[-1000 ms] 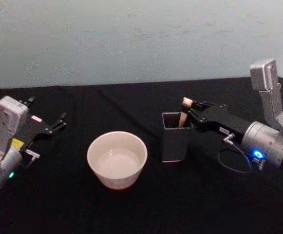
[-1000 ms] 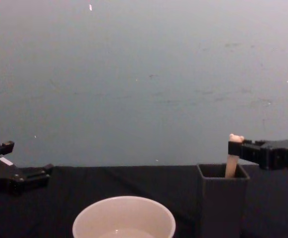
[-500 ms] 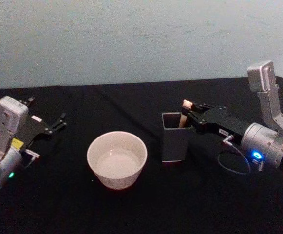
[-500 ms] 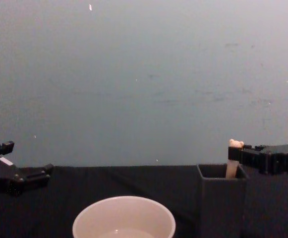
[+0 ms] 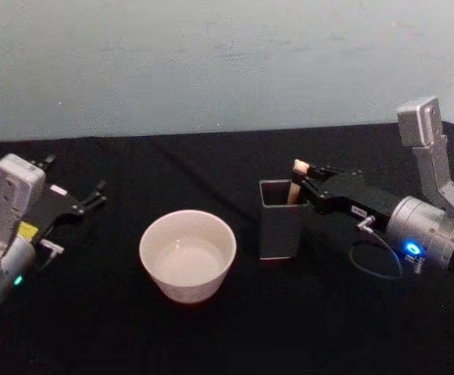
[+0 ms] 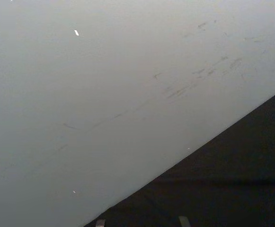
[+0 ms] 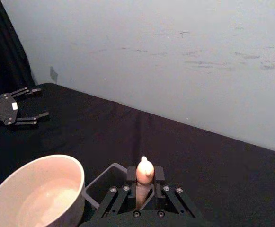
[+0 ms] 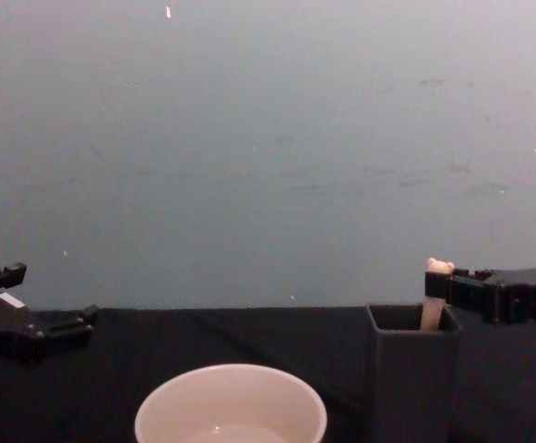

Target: Pick up the stirring spoon with one hand, stir inside the cup, then place it back in its original position.

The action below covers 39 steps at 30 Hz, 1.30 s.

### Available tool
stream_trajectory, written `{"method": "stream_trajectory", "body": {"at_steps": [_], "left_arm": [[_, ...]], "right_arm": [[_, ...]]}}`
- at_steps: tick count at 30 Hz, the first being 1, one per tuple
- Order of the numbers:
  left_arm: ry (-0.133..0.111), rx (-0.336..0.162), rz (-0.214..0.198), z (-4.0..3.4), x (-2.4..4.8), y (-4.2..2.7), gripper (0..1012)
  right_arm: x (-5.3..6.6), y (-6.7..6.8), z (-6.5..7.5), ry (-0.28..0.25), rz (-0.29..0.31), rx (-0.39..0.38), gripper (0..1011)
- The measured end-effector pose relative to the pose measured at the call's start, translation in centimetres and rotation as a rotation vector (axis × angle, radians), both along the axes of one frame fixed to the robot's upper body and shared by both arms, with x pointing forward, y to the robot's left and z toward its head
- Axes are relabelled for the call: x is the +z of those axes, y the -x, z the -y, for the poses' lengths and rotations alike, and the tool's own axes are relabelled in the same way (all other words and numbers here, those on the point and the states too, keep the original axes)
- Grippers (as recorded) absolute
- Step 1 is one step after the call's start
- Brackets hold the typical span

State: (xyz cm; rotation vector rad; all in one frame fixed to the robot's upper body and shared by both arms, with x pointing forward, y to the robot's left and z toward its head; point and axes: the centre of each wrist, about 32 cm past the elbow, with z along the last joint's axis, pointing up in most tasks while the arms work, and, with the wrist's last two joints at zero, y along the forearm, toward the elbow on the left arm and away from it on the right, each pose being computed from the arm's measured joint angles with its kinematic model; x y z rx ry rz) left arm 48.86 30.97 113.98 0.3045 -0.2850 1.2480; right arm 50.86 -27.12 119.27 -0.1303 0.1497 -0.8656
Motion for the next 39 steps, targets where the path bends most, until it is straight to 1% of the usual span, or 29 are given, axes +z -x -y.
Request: {"method": "stream_trajectory", "body": {"at_steps": [5,6,8,9,13,14,16,17,18,20,26,27,28,30,32,39], "left_arm": [[0.0,0.0,0.0,0.0,0.0,0.0,1001],[0.0,0.0,0.0,0.0,0.0,0.0,1001],[0.0,0.0,0.0,0.0,0.0,0.0,1001],[0.0,0.0,0.0,0.0,0.0,0.0,1001],[0.0,0.0,0.0,0.0,0.0,0.0,1001],[0.0,0.0,0.0,0.0,0.0,0.0,1001],[0.0,0.0,0.0,0.0,0.0,0.0,1001],[0.0,0.0,0.0,0.0,0.0,0.0,1001],[0.0,0.0,0.0,0.0,0.0,0.0,1001],[0.0,0.0,0.0,0.0,0.0,0.0,1001],[0.0,0.0,0.0,0.0,0.0,0.0,1001],[0.0,0.0,0.0,0.0,0.0,0.0,1001],[0.0,0.0,0.0,0.0,0.0,0.0,1001],[0.0,0.0,0.0,0.0,0.0,0.0,1001],[0.0,0.0,0.0,0.0,0.0,0.0,1001],[0.0,0.0,0.0,0.0,0.0,0.0,1001]], "right_arm": [[0.01,0.0,0.0,0.0,0.0,0.0,229],[0.0,0.0,0.0,0.0,0.0,0.0,277],[0.01,0.0,0.0,0.0,0.0,0.0,312],[0.01,0.0,-0.01,0.0,0.0,0.0,365],[0.02,0.0,-0.01,0.0,0.001,0.0,469],[0.03,0.0,-0.01,-0.001,0.001,0.0,529],[0.03,0.01,-0.02,-0.001,0.001,0.0,564],[0.03,0.01,-0.02,-0.001,0.001,0.0,621],[0.03,0.0,-0.02,-0.001,0.001,0.001,651],[0.03,0.01,-0.02,-0.001,0.001,0.001,690],[0.03,0.0,-0.02,-0.001,0.001,0.0,875],[0.03,0.0,-0.02,-0.001,0.001,0.0,890],[0.03,0.01,-0.01,-0.001,0.001,0.001,935],[0.03,0.01,-0.01,-0.001,0.001,0.0,979],[0.03,0.01,-0.01,-0.001,0.001,0.001,1003],[0.02,0.05,-0.07,0.0,0.006,-0.004,1002]]}}
